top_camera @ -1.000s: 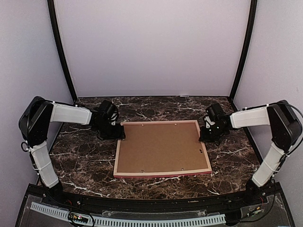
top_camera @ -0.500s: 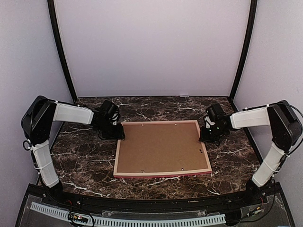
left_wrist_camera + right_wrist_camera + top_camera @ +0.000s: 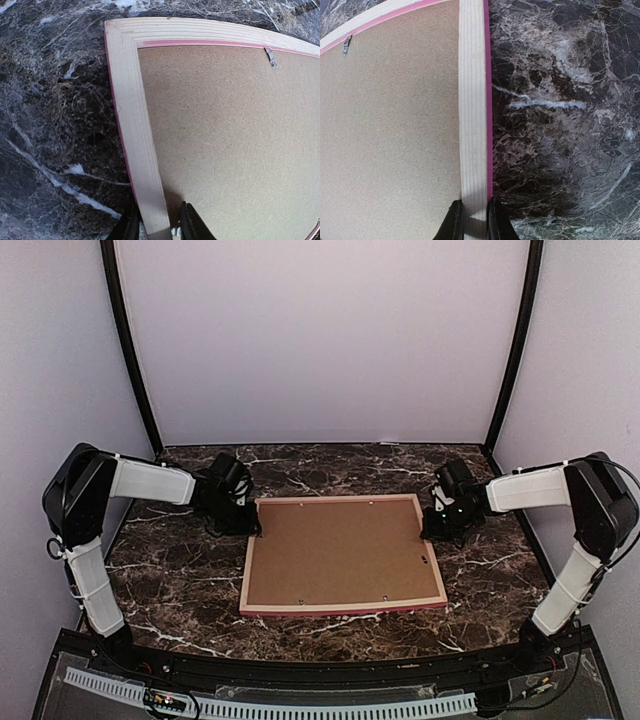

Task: Put the photo into the frame
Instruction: Press the fastener onto the backboard.

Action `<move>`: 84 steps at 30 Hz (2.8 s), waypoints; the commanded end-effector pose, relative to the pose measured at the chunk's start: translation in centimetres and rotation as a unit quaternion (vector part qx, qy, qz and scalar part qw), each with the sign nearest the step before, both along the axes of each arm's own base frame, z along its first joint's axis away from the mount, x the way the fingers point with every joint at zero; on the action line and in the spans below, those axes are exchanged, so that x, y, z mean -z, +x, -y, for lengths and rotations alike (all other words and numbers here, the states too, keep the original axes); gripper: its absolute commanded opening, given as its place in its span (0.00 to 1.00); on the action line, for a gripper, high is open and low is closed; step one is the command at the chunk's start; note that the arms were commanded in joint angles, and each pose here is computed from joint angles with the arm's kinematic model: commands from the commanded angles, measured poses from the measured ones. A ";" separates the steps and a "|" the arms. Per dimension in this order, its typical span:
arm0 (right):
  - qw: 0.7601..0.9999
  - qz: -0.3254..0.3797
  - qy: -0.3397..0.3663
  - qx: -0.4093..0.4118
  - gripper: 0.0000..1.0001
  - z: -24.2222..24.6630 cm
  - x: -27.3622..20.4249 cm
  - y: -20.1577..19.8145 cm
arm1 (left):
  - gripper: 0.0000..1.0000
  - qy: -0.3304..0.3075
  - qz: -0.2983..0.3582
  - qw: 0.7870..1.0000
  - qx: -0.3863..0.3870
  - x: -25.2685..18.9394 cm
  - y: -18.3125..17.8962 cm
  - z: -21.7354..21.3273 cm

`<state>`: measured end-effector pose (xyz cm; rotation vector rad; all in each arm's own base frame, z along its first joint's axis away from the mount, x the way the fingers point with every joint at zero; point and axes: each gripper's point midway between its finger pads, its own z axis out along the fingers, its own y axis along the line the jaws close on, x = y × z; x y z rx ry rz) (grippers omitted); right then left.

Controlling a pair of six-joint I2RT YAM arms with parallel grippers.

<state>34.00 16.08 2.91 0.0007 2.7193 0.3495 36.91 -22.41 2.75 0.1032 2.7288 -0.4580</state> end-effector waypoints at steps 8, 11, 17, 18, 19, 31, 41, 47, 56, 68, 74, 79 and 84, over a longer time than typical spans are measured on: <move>1.000 -0.026 0.013 0.000 0.12 -0.8 1.0 -0.6 | 0.27 0.008 -0.076 0.996 0.045 1.4 -4.8 -0.7; 1.000 -0.025 0.014 0.001 0.13 -0.9 0.9 -0.5 | 0.32 0.003 -0.069 0.997 0.044 1.0 -4.5 -0.6; 1.000 -0.017 0.006 0.000 0.16 -0.7 0.2 -0.2 | 0.44 -0.008 -0.049 0.998 0.032 -0.2 -3.5 -0.4; 1.000 -0.017 0.006 0.000 0.17 -0.7 0.2 -0.2 | 0.44 -0.009 -0.043 0.999 0.030 -0.5 -3.3 -0.4; 1.000 -0.017 0.006 0.000 0.17 -0.6 0.1 -0.2 | 0.45 -0.008 -0.040 0.999 0.026 -0.6 -3.3 -0.5; 1.000 -0.021 0.014 -0.003 0.18 -0.8 0.6 -0.6 | 0.56 -0.049 -0.012 0.998 0.041 -2.2 -2.8 0.8; 1.000 -0.026 0.015 -0.006 0.18 -0.9 0.9 -0.8 | 0.60 0.013 -0.026 0.998 0.057 0.1 -3.0 0.9; 0.999 -0.028 0.018 -0.008 0.19 -1.0 1.1 -0.9 | 0.48 0.047 -0.021 0.997 0.056 0.5 -3.0 0.5; 0.999 -0.031 0.017 -0.011 0.19 -1.1 1.4 -0.9 | 0.32 0.051 -0.021 0.997 0.053 0.7 -2.9 0.3; 0.999 -0.035 0.019 -0.015 0.19 -1.2 1.8 -0.9 | 0.27 0.049 -0.022 0.997 0.054 0.5 -3.1 0.3; 0.999 -0.032 0.021 -0.015 0.20 -1.3 1.4 -0.8 | 0.46 0.029 -0.021 0.998 0.056 -0.4 -3.4 0.8; 0.999 -0.030 0.022 -0.014 0.23 -1.3 1.2 -0.7 | 0.59 0.017 -0.014 0.998 0.054 -1.5 -3.8 0.8; 0.999 -0.031 0.024 -0.014 0.24 -1.4 1.2 -0.8 | 0.57 0.019 -0.017 0.999 0.046 -1.6 -4.5 0.2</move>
